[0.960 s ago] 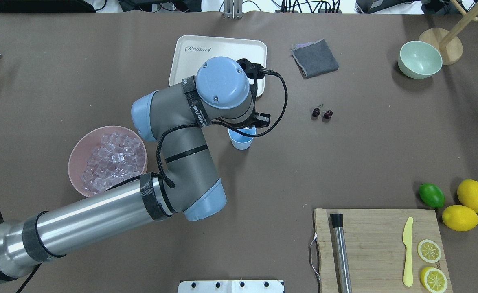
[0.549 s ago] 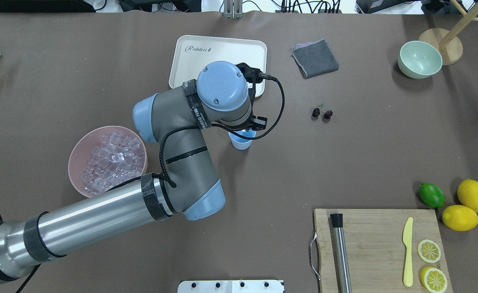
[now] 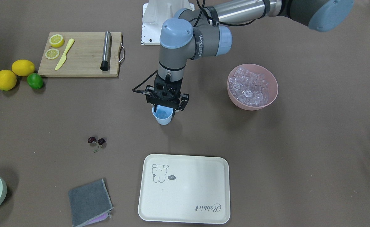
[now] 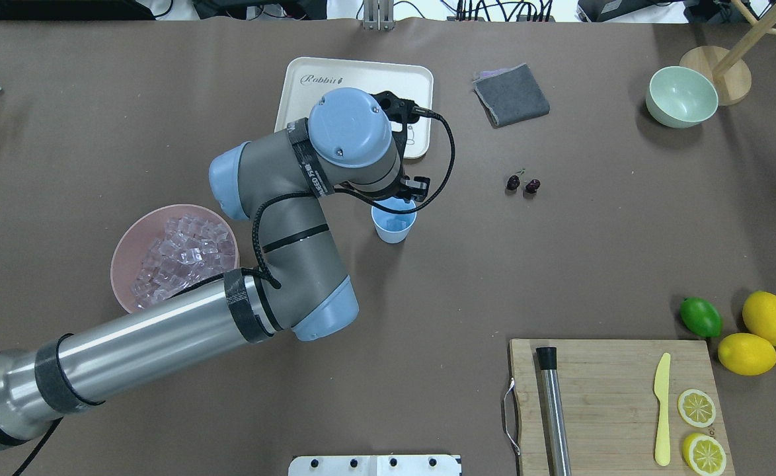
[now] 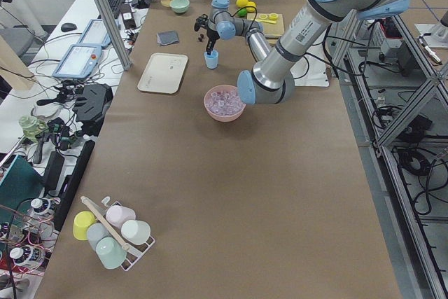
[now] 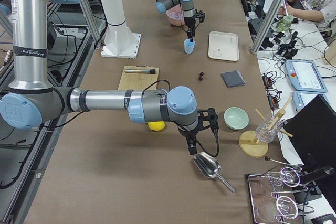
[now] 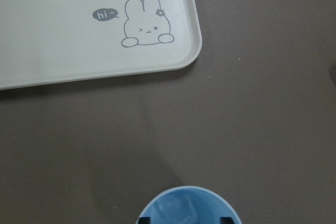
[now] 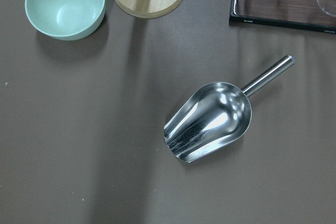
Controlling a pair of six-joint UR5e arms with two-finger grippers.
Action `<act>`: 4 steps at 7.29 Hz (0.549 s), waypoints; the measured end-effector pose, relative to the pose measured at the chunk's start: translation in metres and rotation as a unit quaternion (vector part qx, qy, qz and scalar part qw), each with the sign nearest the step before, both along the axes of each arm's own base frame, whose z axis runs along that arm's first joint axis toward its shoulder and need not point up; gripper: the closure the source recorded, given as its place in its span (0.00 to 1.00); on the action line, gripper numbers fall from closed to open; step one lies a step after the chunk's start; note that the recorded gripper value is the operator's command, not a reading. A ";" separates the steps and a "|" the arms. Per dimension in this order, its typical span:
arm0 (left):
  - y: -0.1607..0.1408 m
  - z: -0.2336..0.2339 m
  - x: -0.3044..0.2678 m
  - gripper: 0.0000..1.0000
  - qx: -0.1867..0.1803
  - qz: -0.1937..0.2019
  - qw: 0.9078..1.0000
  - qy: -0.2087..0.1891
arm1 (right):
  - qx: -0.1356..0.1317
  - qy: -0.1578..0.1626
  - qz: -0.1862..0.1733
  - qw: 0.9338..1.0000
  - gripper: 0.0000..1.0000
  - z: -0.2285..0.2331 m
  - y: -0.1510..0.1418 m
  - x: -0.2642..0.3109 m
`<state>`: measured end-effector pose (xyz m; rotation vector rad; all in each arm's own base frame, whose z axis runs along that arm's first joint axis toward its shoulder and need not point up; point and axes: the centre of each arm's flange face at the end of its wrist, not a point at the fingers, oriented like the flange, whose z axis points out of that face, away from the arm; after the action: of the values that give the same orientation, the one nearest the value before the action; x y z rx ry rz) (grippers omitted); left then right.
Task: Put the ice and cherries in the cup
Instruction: 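Open the left gripper to drop the ice cube into the cup, then move the left gripper back over the pink ice bowl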
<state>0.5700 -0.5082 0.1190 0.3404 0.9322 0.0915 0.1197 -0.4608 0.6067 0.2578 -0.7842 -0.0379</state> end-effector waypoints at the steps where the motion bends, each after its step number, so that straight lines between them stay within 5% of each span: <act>1: -0.015 0.017 -0.042 0.13 -0.018 0.004 1.000 0.014 | 0.004 -0.001 0.000 1.000 0.01 -0.004 -0.001 0.000; 4: 0.013 0.130 -0.179 0.04 -0.071 0.005 0.997 0.026 | 0.019 -0.001 0.000 1.000 0.01 -0.021 -0.007 0.000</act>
<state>0.3912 -0.4955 0.2488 0.2084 0.9852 0.0250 0.1194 -0.4679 0.5855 0.2944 -0.7869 -0.0529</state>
